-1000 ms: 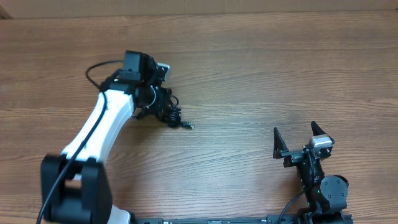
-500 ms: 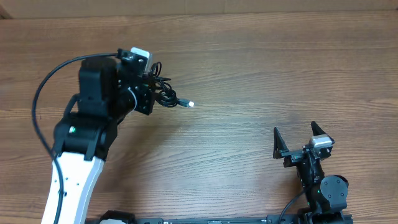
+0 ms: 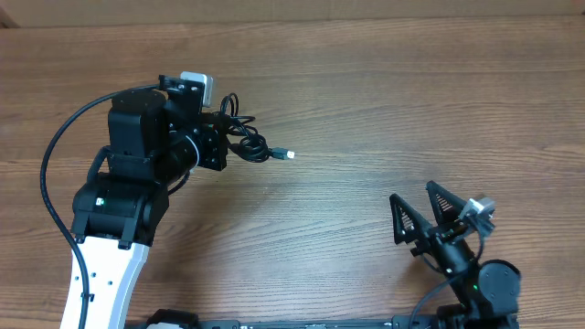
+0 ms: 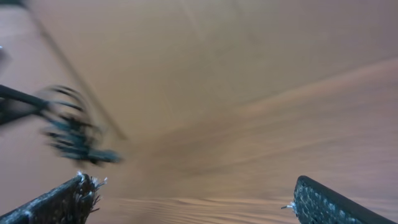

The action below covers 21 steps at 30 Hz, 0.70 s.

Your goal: Untangle cables

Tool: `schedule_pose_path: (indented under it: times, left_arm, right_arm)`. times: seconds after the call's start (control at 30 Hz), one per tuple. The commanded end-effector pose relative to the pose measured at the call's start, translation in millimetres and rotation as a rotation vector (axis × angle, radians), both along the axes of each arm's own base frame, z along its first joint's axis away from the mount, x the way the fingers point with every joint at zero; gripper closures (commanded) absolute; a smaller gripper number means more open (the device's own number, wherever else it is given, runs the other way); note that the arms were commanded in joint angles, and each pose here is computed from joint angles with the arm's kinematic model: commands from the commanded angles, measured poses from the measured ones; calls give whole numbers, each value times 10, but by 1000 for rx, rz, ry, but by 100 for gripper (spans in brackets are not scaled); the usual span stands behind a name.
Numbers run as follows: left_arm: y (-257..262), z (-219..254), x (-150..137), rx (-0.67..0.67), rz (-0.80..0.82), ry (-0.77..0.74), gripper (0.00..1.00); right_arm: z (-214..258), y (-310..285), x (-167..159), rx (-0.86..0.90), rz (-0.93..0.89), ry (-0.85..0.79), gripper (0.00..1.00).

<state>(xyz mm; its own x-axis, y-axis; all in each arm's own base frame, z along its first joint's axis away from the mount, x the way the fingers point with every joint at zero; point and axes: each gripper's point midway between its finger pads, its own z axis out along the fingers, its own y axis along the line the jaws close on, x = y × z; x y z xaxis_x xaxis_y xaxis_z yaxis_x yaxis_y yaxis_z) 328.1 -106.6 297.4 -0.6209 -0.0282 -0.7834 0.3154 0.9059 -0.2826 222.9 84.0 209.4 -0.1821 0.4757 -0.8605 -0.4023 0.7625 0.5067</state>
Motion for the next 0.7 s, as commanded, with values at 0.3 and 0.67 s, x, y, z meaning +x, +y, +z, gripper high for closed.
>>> schedule_pose_path:
  times: [0.3,0.67]
  left_arm:
    - [-291,470,-21,-502,109,129,96]
    - [-396,473,-114,-799,240,389,96]
  right_arm:
    - [883,235,-255,7,168,285,0]
    - [999,628,-149,9,443,453,0]
